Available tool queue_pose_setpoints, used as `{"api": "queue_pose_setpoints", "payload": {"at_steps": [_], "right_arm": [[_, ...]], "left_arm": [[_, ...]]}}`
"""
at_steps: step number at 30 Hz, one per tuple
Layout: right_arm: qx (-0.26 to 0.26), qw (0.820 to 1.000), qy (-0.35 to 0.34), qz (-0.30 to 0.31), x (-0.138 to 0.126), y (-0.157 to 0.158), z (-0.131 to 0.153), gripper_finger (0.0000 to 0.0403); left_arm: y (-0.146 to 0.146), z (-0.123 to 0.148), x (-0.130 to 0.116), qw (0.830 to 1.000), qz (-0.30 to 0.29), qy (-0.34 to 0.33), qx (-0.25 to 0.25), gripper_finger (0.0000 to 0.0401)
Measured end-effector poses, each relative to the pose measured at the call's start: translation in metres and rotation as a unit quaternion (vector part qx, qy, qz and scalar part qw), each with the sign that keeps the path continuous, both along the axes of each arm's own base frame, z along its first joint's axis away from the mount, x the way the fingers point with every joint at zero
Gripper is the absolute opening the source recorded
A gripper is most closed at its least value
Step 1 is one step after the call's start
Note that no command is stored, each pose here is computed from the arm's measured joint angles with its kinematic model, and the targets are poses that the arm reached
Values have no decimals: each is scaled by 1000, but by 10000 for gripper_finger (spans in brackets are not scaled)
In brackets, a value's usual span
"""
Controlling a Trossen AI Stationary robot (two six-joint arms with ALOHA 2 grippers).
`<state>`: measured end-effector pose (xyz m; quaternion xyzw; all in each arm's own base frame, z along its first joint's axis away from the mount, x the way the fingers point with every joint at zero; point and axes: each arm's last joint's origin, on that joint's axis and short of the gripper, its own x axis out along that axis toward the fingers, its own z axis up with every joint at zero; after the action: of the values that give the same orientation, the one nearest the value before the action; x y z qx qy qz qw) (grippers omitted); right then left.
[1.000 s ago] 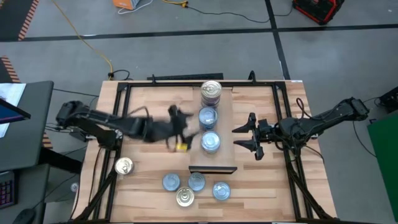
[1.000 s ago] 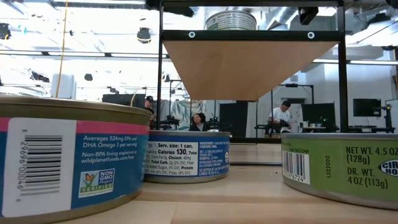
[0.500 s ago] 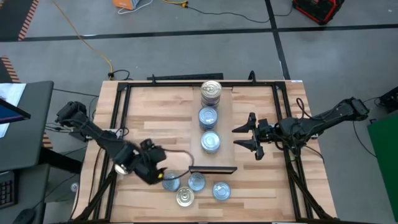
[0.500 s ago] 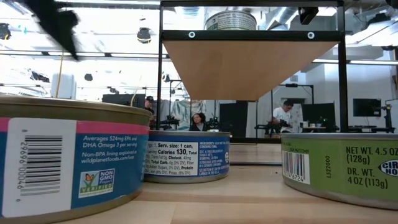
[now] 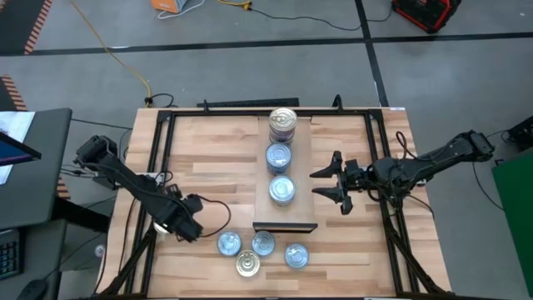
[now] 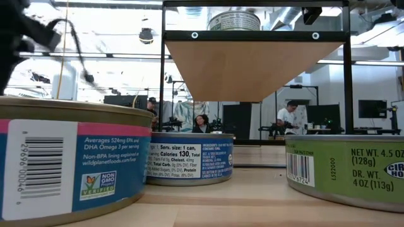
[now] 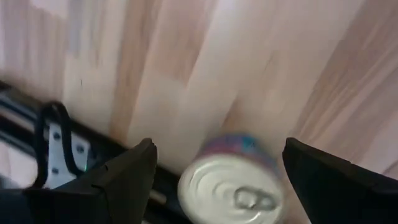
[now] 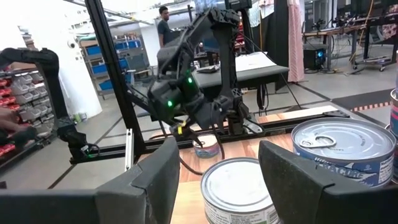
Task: Stack canned seafood by type on shelf
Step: Stack the blue and pink tuna can on the shelf on top of the other blue and pink tuna can
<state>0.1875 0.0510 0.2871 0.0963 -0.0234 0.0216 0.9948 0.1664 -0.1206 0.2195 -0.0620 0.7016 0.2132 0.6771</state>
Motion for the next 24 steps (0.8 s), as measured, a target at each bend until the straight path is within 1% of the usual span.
{"api": "queue_pose_setpoints", "payload": {"at_steps": [3, 8, 12, 14, 17, 19, 20, 22, 24], "right_arm": [[-1, 1000, 1, 0, 0, 0, 0, 243], [-1, 1000, 0, 0, 0, 0, 0, 243], [-1, 1000, 0, 0, 0, 0, 0, 243], [-1, 1000, 0, 0, 0, 0, 0, 243], [-1, 1000, 0, 0, 0, 0, 0, 243], [-1, 1000, 0, 0, 0, 0, 0, 243], [-1, 1000, 0, 0, 0, 0, 0, 243], [-1, 1000, 0, 0, 0, 0, 0, 243], [-1, 1000, -2, 0, 0, 0, 0, 243]], "left_arm": [[3, -10, -7, 999, -7, 48, -18, 331], [5, -15, -13, 996, -6, 81, -26, 331], [4, -17, -15, 996, -31, 80, -15, 331], [5, -23, -16, 996, -47, 76, -10, 331], [6, -33, -16, 996, -64, 53, -4, 331], [9, -39, -17, 995, -89, 45, 15, 331], [11, -40, -16, 994, -97, 28, 32, 331], [15, -42, -6, 990, -92, -46, 95, 331], [21, -43, 4, 977, -76, -112, 167, 331]]}}
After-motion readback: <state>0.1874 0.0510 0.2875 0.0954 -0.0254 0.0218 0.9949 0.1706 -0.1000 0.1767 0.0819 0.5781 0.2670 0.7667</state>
